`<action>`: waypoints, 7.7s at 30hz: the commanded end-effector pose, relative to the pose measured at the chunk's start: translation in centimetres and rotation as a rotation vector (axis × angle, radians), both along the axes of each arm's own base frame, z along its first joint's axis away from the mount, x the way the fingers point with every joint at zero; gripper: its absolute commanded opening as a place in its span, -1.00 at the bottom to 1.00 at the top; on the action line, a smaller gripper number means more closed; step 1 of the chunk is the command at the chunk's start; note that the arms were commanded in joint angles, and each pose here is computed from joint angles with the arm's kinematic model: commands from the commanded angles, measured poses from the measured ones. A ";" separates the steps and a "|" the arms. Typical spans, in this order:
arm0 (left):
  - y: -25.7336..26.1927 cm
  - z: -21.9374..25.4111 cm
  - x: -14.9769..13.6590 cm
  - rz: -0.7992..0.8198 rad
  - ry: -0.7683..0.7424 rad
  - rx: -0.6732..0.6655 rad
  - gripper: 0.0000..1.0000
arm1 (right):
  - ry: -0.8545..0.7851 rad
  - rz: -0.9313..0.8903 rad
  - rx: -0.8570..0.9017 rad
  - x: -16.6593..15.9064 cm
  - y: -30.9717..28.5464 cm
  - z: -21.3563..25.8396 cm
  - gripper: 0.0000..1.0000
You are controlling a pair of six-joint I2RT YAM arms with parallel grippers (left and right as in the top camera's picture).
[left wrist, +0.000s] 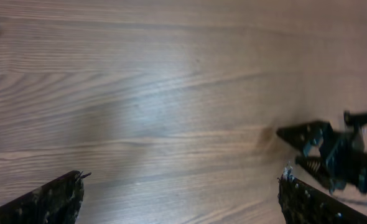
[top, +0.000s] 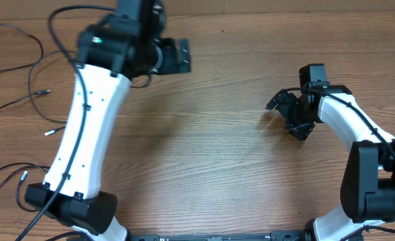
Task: Untangle cables
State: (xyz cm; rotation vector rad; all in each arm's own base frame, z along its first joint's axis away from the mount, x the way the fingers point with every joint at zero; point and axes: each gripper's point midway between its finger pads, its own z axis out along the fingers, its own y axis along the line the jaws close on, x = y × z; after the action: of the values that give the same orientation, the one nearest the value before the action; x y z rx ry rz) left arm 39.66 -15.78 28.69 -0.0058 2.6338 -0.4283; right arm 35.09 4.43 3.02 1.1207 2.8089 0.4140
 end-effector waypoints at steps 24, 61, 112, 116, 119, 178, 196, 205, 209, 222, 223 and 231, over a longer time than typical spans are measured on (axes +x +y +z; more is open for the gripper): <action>-4.8 -12.8 -0.2 -0.068 0.236 0.266 0.99 | -0.004 0.012 -0.012 0.0 0.1 -0.1 1.00; 15.5 -1.4 -14.7 0.443 -0.408 0.156 0.99 | -0.004 0.012 -0.012 0.0 0.1 -0.1 1.00; 20.6 3.3 -24.8 0.683 -0.677 0.120 0.99 | -0.004 0.012 -0.012 0.0 0.1 -0.1 1.00; 20.9 4.2 -26.5 0.713 -0.750 0.105 0.99 | -0.004 0.012 -0.012 0.0 0.1 -0.1 1.00; 20.9 4.5 -27.4 0.718 -0.782 0.096 0.99 | -0.004 0.012 -0.012 0.0 0.1 -0.1 1.00; 20.8 -1.7 -30.4 0.699 -0.520 0.175 0.99 | -0.993 0.005 0.012 -8.0 -0.2 31.4 1.00; 20.8 -1.7 -30.4 0.699 -0.520 0.175 0.99 | -1.132 0.004 0.015 -13.8 -0.4 34.5 1.00; 20.8 -1.7 -30.4 0.699 -0.520 0.175 0.99 | -1.062 -0.091 -0.098 -17.4 -2.8 32.1 1.00; 20.8 -1.7 -30.4 0.699 -0.520 0.175 0.99 | -1.105 -0.095 -0.110 -19.4 -3.1 32.5 1.00; 20.8 -1.7 -30.4 0.699 -0.520 0.175 0.99 | -1.107 -0.091 -0.100 -20.6 -3.0 32.1 1.00; 20.8 -1.7 -30.4 0.699 -0.520 0.175 1.00 | -1.107 -0.091 -0.100 -20.6 -3.0 32.1 1.00; 20.8 -1.7 -30.4 0.699 -0.520 0.175 0.99 | -1.101 -0.090 -0.101 -20.6 -3.0 32.0 1.00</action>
State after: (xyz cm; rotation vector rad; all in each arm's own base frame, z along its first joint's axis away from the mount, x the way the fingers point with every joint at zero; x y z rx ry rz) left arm 9.47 4.73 26.91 -0.6188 1.9994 0.0409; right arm 14.74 1.51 34.90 0.6663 1.7890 0.6249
